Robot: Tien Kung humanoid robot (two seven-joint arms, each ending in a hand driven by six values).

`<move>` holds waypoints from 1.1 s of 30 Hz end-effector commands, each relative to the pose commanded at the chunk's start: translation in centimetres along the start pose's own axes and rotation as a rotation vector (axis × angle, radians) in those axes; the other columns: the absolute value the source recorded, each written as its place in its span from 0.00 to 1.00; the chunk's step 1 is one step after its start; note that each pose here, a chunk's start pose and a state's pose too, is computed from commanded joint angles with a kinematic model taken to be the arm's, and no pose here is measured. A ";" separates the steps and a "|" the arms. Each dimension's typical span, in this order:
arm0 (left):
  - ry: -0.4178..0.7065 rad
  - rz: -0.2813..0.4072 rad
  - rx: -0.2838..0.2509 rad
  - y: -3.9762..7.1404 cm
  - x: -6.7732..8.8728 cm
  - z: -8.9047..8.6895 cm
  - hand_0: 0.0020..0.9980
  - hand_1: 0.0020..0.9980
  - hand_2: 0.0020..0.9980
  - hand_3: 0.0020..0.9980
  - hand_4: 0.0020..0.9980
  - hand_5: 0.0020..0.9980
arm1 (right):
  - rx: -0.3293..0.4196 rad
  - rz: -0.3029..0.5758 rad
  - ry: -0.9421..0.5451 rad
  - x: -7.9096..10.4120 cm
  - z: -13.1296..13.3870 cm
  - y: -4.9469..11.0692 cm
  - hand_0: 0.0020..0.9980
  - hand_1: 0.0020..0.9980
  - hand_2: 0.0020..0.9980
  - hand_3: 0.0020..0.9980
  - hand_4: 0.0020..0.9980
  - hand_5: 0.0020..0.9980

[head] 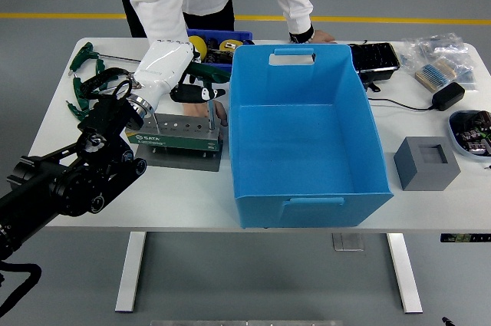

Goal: Lift tool from toolbox,place it in box,lift tool from toolbox,place it in box

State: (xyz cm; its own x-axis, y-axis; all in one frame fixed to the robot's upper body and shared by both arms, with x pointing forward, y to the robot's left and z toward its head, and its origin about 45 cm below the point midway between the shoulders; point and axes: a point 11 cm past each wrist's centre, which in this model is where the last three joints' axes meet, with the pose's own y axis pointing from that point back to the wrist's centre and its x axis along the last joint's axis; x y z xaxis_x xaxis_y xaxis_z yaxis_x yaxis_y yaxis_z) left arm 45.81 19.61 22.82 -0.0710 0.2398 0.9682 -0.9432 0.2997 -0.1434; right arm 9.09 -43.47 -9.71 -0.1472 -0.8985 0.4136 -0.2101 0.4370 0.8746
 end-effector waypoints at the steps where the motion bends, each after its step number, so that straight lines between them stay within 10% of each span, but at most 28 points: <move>1: 0.003 0.002 -0.004 0.0 0.1 0.1 0.10 0.00 0.04 0.07 0.95 0.57 | 0.000 0.000 -0.001 0.0 0.0 0.0 0.67 0.64 0.72 0.57 0.84 0.74; 19: 0.047 0.040 -0.103 -1.1 4.2 2.5 0.09 0.00 0.03 0.06 0.91 0.59 | -0.009 0.001 -0.003 0.0 0.6 0.0 0.67 0.64 0.72 0.57 0.84 0.74; 33: 0.115 0.156 -0.194 -2.1 10.3 5.3 0.10 0.00 0.03 0.06 0.90 0.60 | -0.015 0.001 0.001 0.0 0.8 0.0 0.67 0.64 0.72 0.57 0.83 0.74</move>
State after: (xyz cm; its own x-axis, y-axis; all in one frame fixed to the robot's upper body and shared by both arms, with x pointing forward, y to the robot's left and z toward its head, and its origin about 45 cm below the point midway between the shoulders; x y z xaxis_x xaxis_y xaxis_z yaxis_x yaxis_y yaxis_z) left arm 45.30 16.55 34.15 -0.1626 0.3968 0.9034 -0.8433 0.4195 -0.3360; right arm 8.30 -43.42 -9.89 -0.1464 -0.8979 0.4151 -0.1952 0.4376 0.8777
